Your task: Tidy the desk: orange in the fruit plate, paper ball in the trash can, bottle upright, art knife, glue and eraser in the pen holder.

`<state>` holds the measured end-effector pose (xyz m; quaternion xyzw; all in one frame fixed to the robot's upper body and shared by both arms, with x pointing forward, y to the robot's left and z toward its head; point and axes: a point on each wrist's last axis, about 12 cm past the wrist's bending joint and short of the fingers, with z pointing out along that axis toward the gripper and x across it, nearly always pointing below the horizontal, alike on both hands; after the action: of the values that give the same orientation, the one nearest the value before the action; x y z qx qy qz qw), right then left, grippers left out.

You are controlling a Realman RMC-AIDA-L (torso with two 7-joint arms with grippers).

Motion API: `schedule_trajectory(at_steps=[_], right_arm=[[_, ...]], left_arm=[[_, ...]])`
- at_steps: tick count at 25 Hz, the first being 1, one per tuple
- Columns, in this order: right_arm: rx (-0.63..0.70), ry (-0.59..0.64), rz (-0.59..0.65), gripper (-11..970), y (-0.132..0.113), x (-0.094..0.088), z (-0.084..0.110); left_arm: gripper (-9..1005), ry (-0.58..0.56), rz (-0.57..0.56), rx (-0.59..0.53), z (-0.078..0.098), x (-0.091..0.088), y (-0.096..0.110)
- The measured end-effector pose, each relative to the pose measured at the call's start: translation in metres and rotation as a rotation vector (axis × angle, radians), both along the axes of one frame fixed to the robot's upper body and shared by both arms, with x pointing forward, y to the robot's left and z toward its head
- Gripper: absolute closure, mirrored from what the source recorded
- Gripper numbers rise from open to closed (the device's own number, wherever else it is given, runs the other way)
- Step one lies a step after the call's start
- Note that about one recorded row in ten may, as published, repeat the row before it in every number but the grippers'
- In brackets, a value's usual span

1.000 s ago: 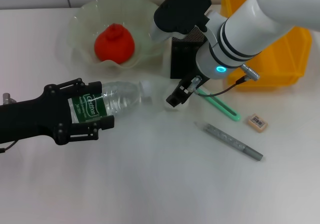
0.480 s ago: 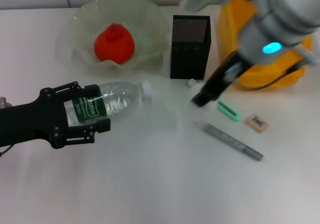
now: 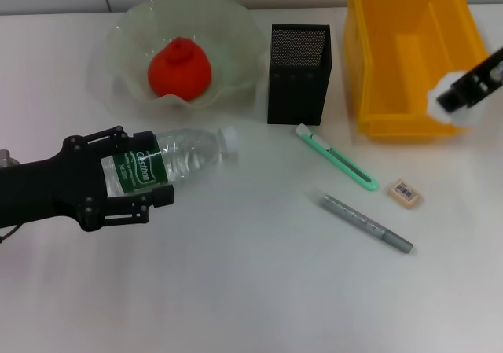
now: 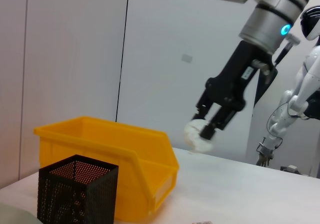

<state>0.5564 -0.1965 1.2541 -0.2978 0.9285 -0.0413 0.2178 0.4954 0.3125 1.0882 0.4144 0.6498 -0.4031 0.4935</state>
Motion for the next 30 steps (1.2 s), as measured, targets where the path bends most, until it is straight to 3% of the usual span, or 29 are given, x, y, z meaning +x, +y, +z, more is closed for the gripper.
schedule_trajectory(at_steps=[5,7,8,12,16,23,26,27,29,30], right_arm=[[0.059,-0.137,-0.027,483,-0.012,0.016,-0.013],[0.095,-0.216,-0.038,479,-0.019,0.028,-0.028],[0.095,-0.216,-0.038,474,-0.019,0.028,-0.028],[0.157,-0.184,-0.016,457,-0.02,0.045,-0.059],[0.158,-0.192,-0.016,439,-0.02,0.05,-0.064],[0.182,-0.218,-0.022,275,-0.028,0.046,-0.066],[0.249,-0.217,-0.002,210,-0.037,0.039,-0.065],[0.327,-0.219,0.016,190,-0.048,0.03,-0.062],[0.399,-0.216,0.034,152,-0.059,0.019,-0.06],[0.438,-0.218,0.042,133,-0.065,0.013,-0.057]], left_arm=[[175,0.0,-0.001,-0.001,0.001,0.002,-0.002],[175,0.006,-0.001,-0.004,0.001,0.003,-0.002],[175,0.006,-0.001,-0.004,0.001,0.003,-0.002],[176,0.012,-0.004,-0.01,0.001,0.004,-0.005],[177,0.015,-0.004,-0.011,0.001,0.004,-0.006],[178,0.018,0.003,-0.013,0.001,0.005,-0.006],[179,0.013,0.011,-0.008,0.001,0.007,-0.008],[179,0.003,0.016,0.053,0.004,0.024,-0.016],[180,0.003,0.014,0.086,0.007,0.031,-0.02],[180,0.005,0.014,0.159,0.013,0.042,-0.025]])
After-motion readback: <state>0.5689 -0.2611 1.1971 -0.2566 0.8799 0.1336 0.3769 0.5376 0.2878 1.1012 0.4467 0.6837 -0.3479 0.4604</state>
